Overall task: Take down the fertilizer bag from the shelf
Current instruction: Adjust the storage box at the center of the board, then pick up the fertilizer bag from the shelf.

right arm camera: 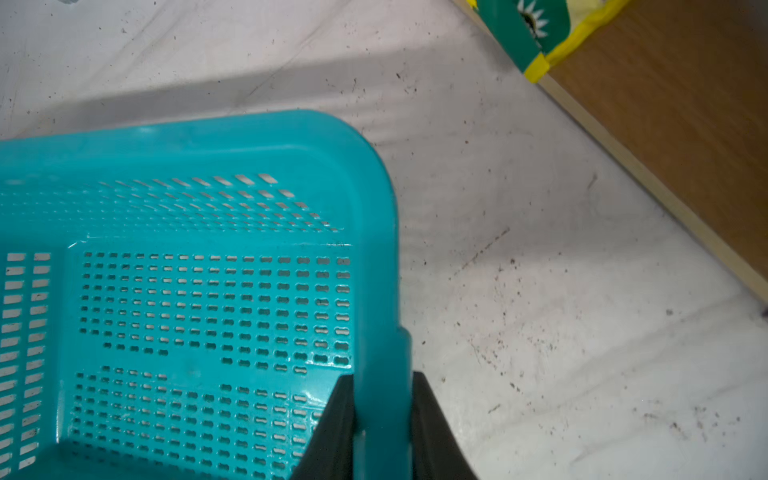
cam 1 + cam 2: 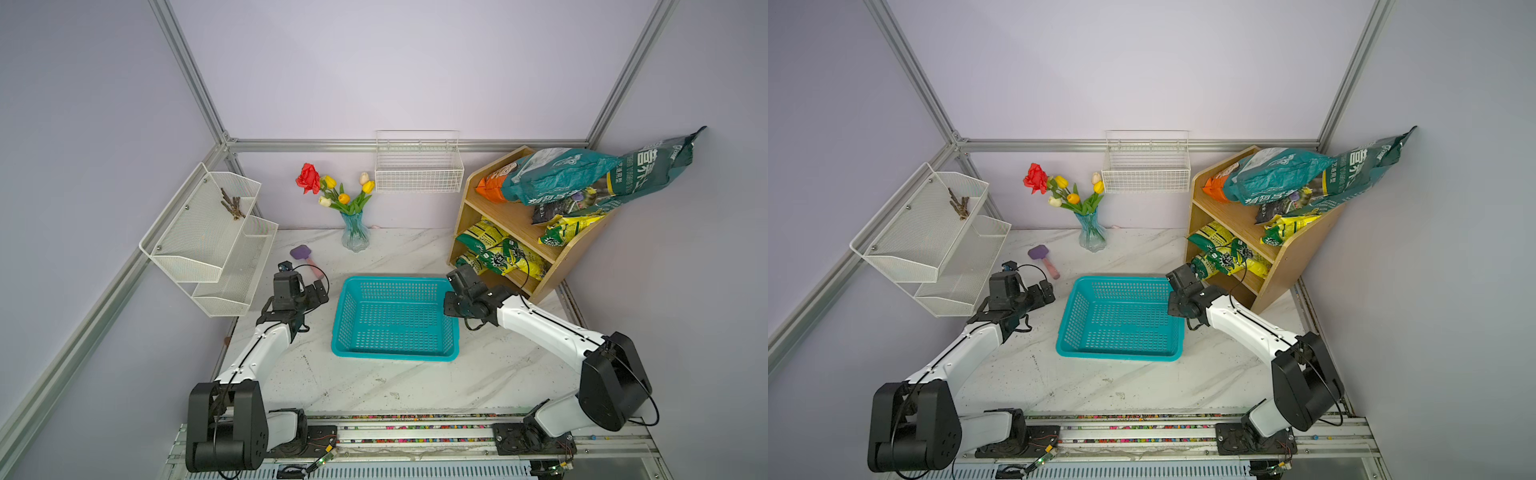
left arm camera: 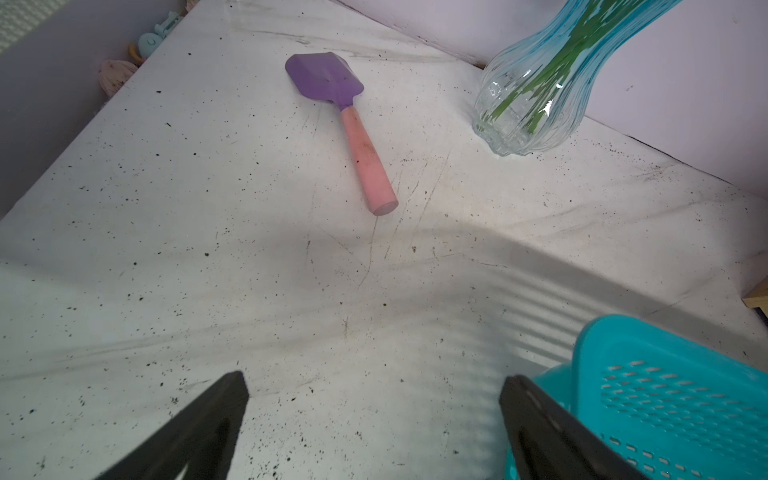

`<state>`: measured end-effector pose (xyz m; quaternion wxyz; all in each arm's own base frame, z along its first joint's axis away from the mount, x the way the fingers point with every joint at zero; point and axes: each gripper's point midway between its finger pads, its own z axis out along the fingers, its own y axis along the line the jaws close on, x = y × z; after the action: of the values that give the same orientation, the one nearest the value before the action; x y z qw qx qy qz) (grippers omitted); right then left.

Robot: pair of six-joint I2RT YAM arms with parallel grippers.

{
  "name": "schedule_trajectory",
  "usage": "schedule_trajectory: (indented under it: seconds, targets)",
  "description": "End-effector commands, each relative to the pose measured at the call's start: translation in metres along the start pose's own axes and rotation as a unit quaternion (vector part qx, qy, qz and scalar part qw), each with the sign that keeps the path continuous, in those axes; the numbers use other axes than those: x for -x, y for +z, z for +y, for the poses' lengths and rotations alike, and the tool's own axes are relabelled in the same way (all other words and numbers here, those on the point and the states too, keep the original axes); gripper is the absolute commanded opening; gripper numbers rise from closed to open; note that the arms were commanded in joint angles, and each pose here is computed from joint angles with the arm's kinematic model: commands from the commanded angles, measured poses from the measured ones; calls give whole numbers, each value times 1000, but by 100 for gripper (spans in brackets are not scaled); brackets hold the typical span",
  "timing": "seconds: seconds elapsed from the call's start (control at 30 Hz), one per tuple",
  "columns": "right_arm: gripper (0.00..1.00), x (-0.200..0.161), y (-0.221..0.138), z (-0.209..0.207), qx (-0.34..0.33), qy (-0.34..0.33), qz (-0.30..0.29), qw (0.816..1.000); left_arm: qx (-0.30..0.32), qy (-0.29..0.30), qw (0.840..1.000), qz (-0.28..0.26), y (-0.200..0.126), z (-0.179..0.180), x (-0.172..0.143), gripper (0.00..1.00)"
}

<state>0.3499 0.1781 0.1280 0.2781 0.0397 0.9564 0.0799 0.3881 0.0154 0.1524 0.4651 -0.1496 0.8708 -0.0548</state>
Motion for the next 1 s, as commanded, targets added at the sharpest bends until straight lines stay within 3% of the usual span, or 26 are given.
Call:
schedule_trajectory:
  seconds: [0.0,0.17,0.33,0.5,0.57,0.77,0.97]
  targets:
    - [18,22,16,13,10,-50,-14,999,-22,-6,999,-40,-8,-17,48,100]
    - [21,49,40,39,29,-75,-25,996,-19,-4,999,-37,-8,-16,46,100]
    - [42,75,21,35,-3,-95,-56,994,-19,1,999,-39,-10,-17,48,100]
    - [73,99,-39,27,-1,-79,-123,989,-53,5,998,-28,-10,-29,48,100]
    - [79,99,-52,21,-3,-71,-140,988,-87,15,996,-18,-13,-44,46,100]
    - [80,109,-120,-1,-8,-18,-205,979,-187,92,978,2,-27,-112,24,100]
    - [79,172,-249,-27,-49,42,-352,934,-254,122,959,10,-44,-160,21,100]
